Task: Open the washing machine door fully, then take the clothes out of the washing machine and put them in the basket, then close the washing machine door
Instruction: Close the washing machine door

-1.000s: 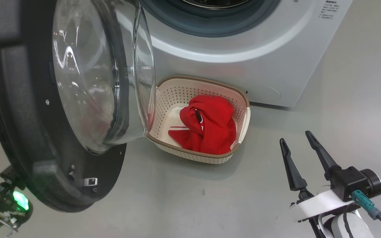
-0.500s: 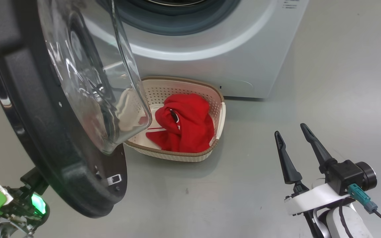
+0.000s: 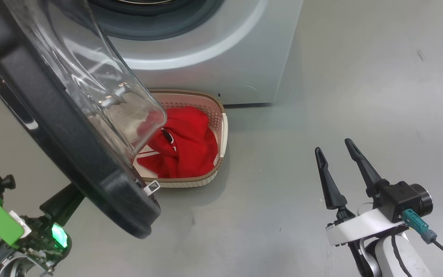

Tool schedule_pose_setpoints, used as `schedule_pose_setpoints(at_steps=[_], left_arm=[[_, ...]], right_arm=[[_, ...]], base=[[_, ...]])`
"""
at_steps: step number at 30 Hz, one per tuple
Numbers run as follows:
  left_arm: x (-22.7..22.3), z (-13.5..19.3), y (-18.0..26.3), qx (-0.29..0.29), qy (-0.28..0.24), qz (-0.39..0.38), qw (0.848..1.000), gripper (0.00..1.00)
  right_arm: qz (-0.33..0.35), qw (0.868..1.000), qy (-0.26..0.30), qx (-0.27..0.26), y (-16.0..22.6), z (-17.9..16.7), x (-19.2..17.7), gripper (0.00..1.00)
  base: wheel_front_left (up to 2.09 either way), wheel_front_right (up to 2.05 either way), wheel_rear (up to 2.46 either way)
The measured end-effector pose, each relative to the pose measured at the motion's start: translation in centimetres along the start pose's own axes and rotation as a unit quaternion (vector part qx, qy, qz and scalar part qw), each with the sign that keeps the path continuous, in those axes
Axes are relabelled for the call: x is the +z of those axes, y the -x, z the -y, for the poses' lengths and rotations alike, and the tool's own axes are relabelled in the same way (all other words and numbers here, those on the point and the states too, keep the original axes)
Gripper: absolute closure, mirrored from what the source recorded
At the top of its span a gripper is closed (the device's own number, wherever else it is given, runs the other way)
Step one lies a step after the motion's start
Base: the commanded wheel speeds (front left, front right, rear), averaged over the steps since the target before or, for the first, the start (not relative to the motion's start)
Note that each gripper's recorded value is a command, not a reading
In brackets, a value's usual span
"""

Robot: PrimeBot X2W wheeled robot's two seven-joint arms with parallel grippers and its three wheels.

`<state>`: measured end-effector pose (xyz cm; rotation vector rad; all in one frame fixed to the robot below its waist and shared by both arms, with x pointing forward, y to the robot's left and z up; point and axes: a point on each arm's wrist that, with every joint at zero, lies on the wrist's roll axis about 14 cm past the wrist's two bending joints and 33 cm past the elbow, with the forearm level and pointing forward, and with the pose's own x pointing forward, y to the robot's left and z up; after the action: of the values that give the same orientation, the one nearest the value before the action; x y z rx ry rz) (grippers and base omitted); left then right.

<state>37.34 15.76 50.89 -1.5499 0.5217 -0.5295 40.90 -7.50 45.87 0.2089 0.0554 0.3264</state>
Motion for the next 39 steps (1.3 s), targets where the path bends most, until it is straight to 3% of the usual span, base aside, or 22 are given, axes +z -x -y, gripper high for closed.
schedule_pose_setpoints(at_steps=[22, 39], left_arm=[[-0.5, -0.9, -8.7, -0.02, 0.0, -0.037, 0.999, 1.0], [-0.6, -0.7, -16.3, -0.048, -0.004, -0.018, 0.999, 1.0]], right_arm=[[0.001, 0.997, -0.004, -0.082, 2.4, 4.8, 0.4, 0.0], [-0.001, 0.993, -0.011, -0.12, 2.8, 7.2, 0.3, 0.0]], base=[[0.0, 0.0, 0.0], [0.0, 0.0, 0.0]])
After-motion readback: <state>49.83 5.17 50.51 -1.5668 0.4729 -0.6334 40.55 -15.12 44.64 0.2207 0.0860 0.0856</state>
